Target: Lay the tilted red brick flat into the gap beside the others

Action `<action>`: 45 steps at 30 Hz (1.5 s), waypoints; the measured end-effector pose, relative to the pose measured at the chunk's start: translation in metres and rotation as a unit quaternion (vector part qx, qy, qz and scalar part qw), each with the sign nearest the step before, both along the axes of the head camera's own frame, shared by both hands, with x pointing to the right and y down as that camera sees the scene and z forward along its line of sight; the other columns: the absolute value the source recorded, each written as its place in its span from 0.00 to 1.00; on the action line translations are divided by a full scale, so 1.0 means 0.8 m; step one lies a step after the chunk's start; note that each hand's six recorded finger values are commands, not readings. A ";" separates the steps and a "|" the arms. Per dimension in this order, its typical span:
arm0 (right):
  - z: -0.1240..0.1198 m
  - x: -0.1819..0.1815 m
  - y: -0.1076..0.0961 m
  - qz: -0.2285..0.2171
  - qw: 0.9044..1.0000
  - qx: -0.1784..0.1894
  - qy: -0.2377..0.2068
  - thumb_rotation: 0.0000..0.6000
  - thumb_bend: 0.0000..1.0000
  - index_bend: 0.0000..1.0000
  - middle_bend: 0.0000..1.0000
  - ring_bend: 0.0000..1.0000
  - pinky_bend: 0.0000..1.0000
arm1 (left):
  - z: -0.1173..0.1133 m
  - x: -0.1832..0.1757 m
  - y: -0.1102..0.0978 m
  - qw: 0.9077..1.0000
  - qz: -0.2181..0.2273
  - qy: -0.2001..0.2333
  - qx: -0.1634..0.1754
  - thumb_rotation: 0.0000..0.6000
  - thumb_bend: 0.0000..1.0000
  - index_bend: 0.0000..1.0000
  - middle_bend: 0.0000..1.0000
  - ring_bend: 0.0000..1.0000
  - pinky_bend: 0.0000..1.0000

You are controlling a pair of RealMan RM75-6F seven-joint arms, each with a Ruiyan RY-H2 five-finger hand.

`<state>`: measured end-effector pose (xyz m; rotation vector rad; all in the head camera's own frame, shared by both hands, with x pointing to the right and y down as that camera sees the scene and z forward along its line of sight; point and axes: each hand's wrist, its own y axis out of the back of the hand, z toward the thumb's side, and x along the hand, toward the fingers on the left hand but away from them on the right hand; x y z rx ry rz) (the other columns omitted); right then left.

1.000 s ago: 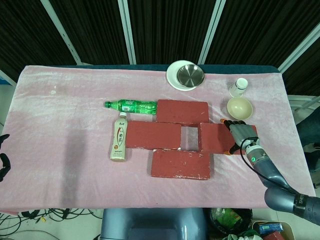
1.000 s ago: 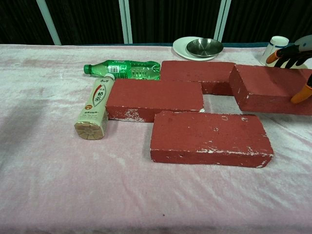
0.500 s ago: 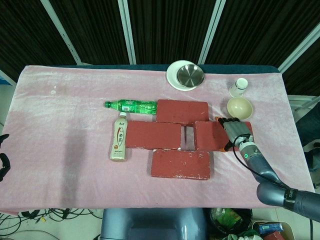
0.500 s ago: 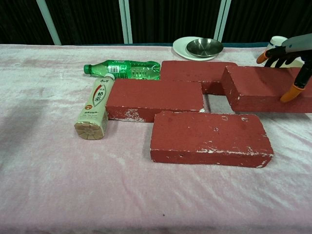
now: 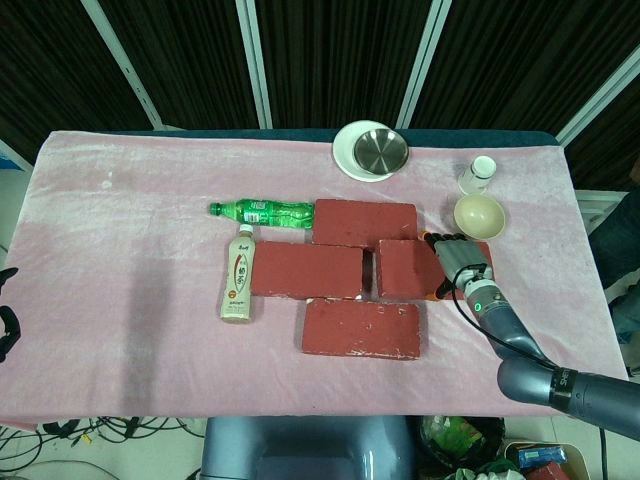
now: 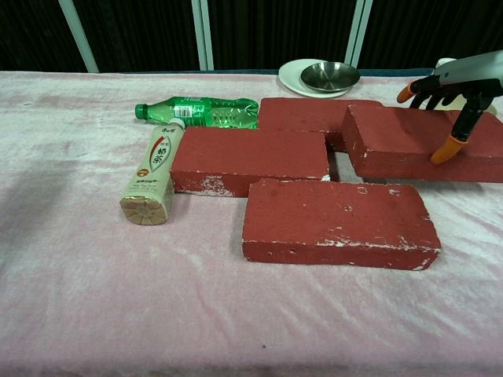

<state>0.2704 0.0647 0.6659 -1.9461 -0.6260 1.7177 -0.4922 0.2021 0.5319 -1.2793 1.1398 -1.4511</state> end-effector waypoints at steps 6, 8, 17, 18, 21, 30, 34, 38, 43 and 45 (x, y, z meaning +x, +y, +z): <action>0.006 -0.015 -0.001 -0.008 1.000 0.000 -0.003 1.00 0.00 0.12 0.25 0.15 0.09 | 0.000 0.000 0.000 1.000 0.000 0.000 -0.001 1.00 0.74 0.21 0.05 0.00 0.00; 0.007 -0.020 -0.002 -0.010 1.000 0.001 -0.002 1.00 0.00 0.12 0.25 0.15 0.09 | 0.000 0.000 0.000 1.000 -0.001 0.000 -0.001 1.00 0.74 0.21 0.05 0.00 0.00; 0.007 -0.020 0.000 -0.007 1.000 0.002 0.005 1.00 0.00 0.12 0.25 0.15 0.09 | 0.000 -0.001 -0.001 1.000 -0.001 0.002 -0.001 1.00 0.74 0.21 0.05 0.00 0.00; 0.008 -0.020 0.001 -0.007 1.000 0.001 0.006 1.00 0.00 0.12 0.25 0.15 0.09 | 0.000 0.000 -0.001 1.000 -0.001 0.002 -0.001 1.00 0.74 0.21 0.05 0.00 0.00; 0.009 -0.020 0.003 -0.007 1.000 -0.001 0.006 1.00 0.00 0.12 0.25 0.15 0.09 | 0.000 0.000 -0.001 1.000 -0.001 0.001 -0.001 1.00 0.74 0.21 0.05 0.00 0.00; 0.017 -0.027 0.006 -0.009 1.000 -0.007 0.001 1.00 0.00 0.12 0.25 0.15 0.09 | 0.000 -0.001 -0.001 1.000 -0.002 0.001 -0.001 1.00 0.74 0.21 0.05 0.00 0.00; 0.019 -0.030 0.005 -0.009 1.000 -0.005 0.000 1.00 0.00 0.12 0.25 0.15 0.09 | 0.001 0.000 -0.001 1.000 -0.001 0.001 -0.002 1.00 0.74 0.21 0.05 0.00 0.00; 0.021 -0.031 0.005 -0.008 1.000 -0.003 0.002 1.00 0.00 0.12 0.25 0.15 0.09 | 0.001 -0.001 -0.001 1.000 -0.002 0.001 -0.002 1.00 0.74 0.21 0.05 0.00 0.00; 0.022 -0.033 0.006 -0.009 1.000 -0.002 0.004 1.00 0.00 0.12 0.25 0.15 0.09 | 0.000 -0.001 -0.001 1.000 -0.003 0.002 -0.001 1.00 0.74 0.21 0.05 0.00 0.00; 0.022 -0.034 0.006 -0.009 1.000 -0.003 0.005 1.00 0.00 0.12 0.24 0.15 0.09 | 0.000 -0.001 -0.001 1.000 -0.003 0.003 -0.001 1.00 0.74 0.21 0.05 0.00 0.00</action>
